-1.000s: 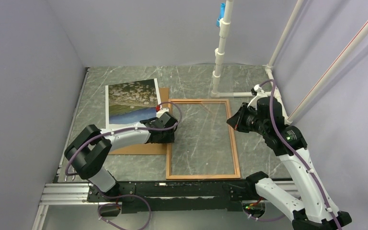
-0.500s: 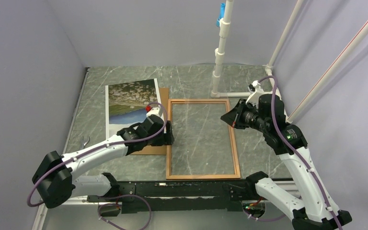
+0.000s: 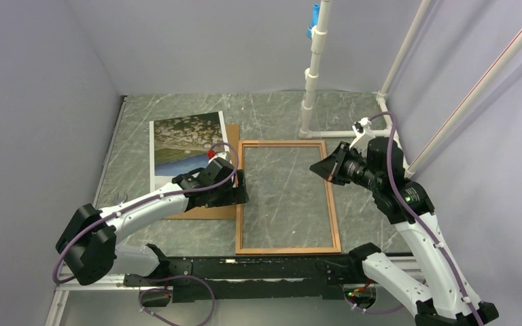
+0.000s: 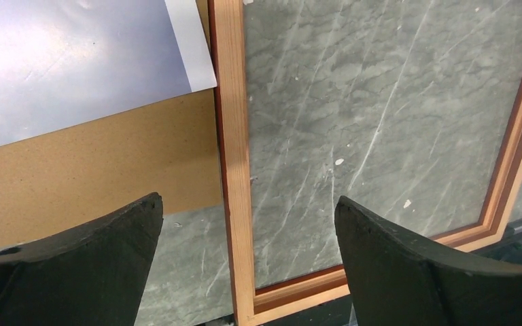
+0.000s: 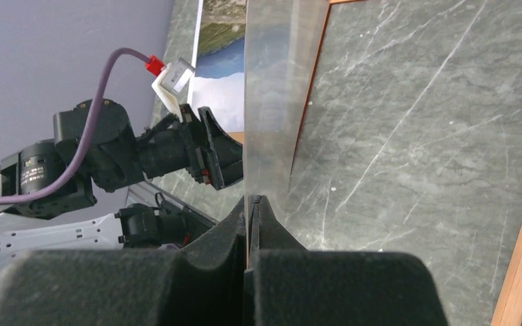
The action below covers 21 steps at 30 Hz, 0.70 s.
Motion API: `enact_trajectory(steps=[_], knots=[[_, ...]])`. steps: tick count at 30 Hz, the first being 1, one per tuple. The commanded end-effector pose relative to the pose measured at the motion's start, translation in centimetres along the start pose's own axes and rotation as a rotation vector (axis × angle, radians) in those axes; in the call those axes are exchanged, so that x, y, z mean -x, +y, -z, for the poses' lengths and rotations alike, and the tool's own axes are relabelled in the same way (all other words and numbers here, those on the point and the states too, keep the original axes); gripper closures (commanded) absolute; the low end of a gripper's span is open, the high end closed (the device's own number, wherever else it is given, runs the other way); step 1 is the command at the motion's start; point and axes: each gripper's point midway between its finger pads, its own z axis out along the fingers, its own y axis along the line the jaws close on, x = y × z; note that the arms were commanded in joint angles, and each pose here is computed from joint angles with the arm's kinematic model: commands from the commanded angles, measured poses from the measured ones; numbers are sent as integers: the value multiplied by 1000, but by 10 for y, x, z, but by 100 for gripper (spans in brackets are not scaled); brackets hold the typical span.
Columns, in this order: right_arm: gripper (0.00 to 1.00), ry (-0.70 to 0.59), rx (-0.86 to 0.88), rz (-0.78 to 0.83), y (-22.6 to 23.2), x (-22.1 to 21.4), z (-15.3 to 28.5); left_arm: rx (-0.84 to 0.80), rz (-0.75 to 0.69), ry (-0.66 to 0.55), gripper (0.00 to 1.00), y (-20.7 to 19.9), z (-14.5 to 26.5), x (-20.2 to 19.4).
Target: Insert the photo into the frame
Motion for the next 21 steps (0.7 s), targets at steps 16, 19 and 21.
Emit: enact_trajectory(steps=[16,19,21], knots=[[100,6,15,-20,-6,-9,-6,-43,18,87,23,8,-18,-23],[100,28,24,-15,-8,-15,-9,-38,26,99,28,11,-26,-29],[100,34,47,-4,-5,-16,-11,-47,26,107,32,10,-32,-32]])
